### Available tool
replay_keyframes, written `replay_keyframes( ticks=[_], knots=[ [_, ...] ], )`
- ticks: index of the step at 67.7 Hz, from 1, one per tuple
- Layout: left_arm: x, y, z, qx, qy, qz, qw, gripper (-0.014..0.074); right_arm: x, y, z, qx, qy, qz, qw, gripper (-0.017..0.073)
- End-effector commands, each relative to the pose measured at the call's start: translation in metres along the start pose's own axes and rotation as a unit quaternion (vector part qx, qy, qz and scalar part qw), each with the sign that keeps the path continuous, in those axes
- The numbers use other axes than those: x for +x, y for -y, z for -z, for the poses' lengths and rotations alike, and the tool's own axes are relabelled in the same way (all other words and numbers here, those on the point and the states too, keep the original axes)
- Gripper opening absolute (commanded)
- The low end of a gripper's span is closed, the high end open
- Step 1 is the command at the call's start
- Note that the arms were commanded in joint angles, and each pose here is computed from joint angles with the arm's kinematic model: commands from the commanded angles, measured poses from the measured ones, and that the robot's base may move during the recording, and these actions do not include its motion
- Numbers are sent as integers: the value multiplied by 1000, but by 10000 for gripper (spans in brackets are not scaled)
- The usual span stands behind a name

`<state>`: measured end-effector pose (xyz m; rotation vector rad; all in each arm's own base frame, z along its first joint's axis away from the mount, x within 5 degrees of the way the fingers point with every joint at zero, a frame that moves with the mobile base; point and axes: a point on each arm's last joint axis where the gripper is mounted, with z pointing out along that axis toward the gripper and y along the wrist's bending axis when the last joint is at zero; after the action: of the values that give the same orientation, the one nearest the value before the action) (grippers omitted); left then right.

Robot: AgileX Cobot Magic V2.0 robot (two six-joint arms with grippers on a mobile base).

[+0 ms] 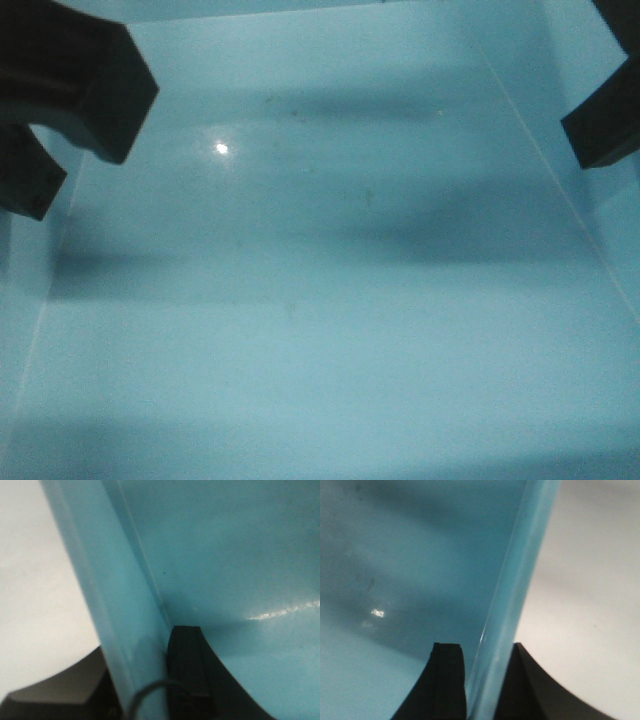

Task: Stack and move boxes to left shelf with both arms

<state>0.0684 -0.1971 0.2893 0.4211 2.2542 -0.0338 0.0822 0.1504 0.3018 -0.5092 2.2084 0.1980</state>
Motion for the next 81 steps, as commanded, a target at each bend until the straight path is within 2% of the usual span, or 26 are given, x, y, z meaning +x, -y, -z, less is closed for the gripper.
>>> replay_keyframes(
  ticks=[1,81],
  knots=[
    [-18,7,12,54,76,-36,995,-3,-27,-12,14,-75,107,41,990,37],
    [-18,7,12,54,76,-36,995,-3,-27,-12,14,-75,107,41,991,37]
  ],
)
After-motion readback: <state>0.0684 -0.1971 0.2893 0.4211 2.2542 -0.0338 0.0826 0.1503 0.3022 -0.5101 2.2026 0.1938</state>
